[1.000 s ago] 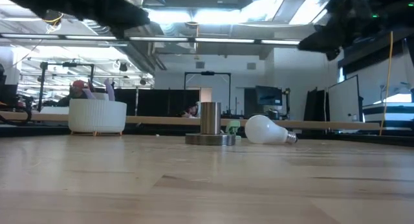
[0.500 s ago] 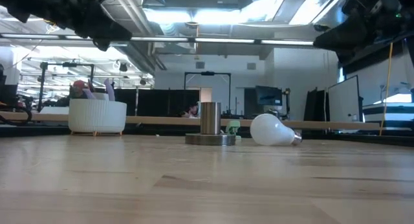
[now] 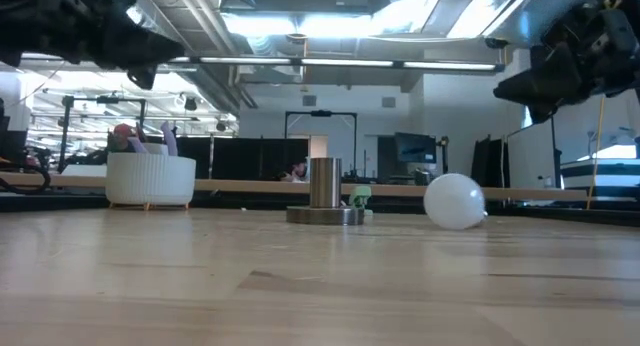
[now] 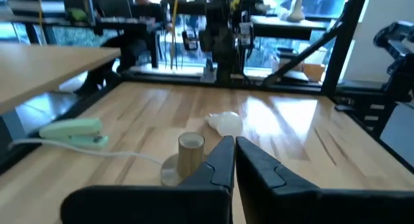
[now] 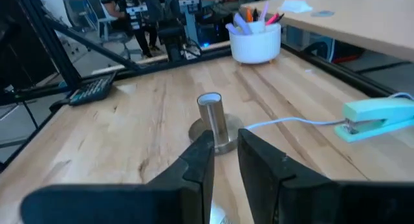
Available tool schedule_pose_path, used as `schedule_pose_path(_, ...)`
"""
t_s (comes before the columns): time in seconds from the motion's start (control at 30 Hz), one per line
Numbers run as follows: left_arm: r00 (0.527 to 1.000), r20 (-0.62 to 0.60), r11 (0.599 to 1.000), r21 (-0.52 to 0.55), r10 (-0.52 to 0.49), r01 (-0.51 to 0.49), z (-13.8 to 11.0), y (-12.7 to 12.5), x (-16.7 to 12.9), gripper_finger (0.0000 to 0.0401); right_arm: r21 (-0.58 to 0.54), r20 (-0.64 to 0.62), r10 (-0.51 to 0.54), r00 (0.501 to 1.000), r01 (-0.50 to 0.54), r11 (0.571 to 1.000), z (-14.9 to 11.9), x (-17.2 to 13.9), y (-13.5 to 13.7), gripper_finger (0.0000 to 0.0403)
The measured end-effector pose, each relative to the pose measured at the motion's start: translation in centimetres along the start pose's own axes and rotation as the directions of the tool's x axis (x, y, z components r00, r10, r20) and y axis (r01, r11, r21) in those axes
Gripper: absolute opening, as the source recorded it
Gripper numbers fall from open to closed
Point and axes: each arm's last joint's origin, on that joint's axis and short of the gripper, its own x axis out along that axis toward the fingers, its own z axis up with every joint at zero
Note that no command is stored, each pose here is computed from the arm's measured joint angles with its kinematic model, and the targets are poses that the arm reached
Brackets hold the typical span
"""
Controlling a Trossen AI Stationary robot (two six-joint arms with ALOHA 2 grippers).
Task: Screw lightbulb
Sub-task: Return to Home Position
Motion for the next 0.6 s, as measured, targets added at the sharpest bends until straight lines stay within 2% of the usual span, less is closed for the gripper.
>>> schedule_pose_path(0.27, 0.998, 0.062, 0.999, 0.041, 0.001, -0.004, 0.0, 0.0, -1.9, 0.0004, -0.008, 0.068, 0.011, 0.998, -0.01, 1.0, -0.2, -1.1, 0.2, 0.0072)
schedule_pose_path(0.5, 0.988, 0.154, 1.0, 0.026, 0.002, -0.006, -1.5, 0.1, -2.9, 0.0004, -0.004, 0.068, 0.0, 0.998, 0.0, 1.0, -0.4, -1.5, 0.2, 0.0072)
schedule_pose_path(0.6, 0.99, 0.139, 1.0, 0.021, 0.004, -0.007, -2.1, 0.2, -2.7, 0.0004, -0.034, 0.08, -0.008, 0.997, 0.011, 0.999, -0.3, -1.5, 0.2, 0.0072)
